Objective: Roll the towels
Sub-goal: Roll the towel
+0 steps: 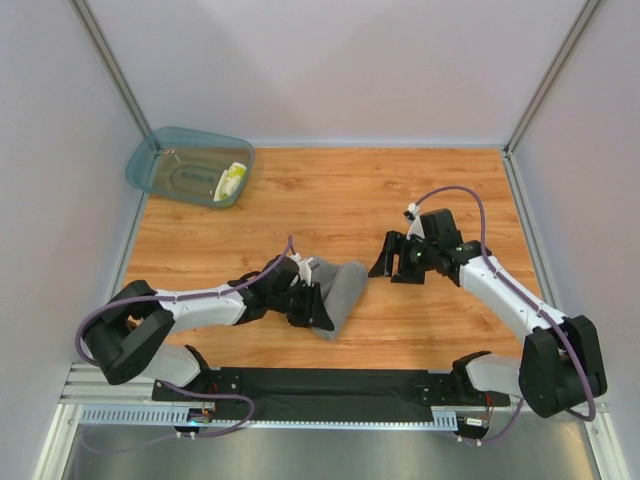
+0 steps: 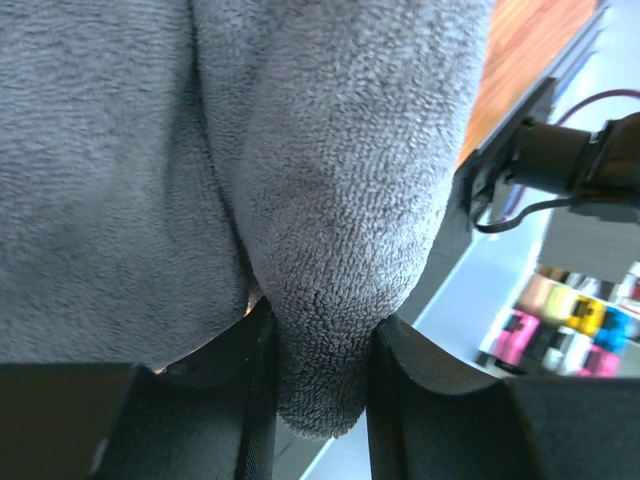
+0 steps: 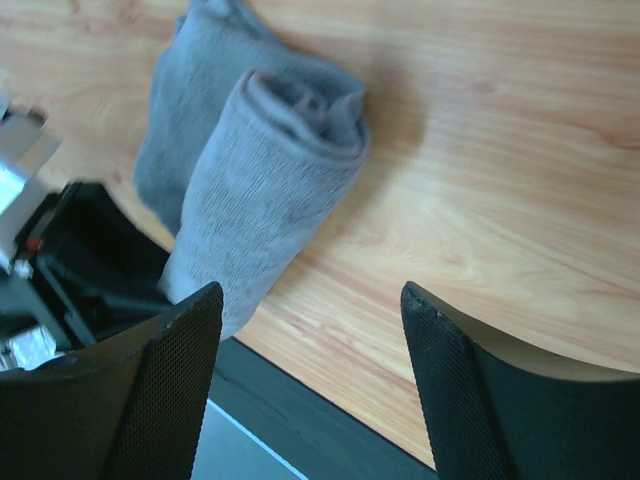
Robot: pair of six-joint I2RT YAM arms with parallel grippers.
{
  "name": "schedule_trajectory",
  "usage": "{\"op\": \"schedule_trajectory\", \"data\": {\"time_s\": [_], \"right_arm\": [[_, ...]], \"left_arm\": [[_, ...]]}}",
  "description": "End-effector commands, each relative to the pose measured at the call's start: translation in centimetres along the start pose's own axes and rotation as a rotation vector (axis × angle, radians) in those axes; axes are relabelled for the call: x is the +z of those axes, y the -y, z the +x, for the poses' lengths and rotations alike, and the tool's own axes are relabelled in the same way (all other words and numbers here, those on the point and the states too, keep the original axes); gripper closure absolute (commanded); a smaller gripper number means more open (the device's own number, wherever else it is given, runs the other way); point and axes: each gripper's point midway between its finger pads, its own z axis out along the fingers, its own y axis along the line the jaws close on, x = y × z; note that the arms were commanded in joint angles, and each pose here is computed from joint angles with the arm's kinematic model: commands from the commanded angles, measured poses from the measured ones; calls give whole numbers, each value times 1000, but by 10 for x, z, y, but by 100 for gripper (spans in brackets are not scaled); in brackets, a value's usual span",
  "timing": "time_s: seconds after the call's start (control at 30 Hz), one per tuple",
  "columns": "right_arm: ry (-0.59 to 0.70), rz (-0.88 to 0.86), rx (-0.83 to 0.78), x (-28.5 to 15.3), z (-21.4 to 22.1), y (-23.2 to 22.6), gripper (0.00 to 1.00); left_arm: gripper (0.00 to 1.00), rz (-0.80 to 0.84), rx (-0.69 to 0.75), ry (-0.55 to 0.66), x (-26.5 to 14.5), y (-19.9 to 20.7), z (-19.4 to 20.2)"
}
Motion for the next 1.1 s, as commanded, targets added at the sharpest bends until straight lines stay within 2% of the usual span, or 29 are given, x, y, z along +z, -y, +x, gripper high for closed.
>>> {"op": "schedule_trajectory", "data": {"time_s": [0.0, 0.03, 0.23, 0.53, 0.7, 0.9, 1.07], "right_arm": [[30, -173, -49, 6, 4, -37, 25], [-6, -173, -50, 14, 17, -37, 25], [-54, -178, -52, 45, 33, -40, 22], [-97, -147, -57, 83, 32, -42, 20], [-95, -144, -47, 97, 36, -42, 23], [-112, -131, -38, 109, 40, -43, 34], [-126, -111, -30, 115, 42, -40, 51]], "left_arm": [[83, 62, -95, -63, 2, 1, 3], [83, 54, -106, -65, 3, -3, 2], [83, 10, -169, -87, 3, -23, 2], [80, 7, -197, -108, 2, -31, 4], [78, 25, -205, -89, -2, -31, 1], [66, 0, -191, -82, -6, -33, -1], [49, -66, -150, -56, -13, -38, -6]]}}
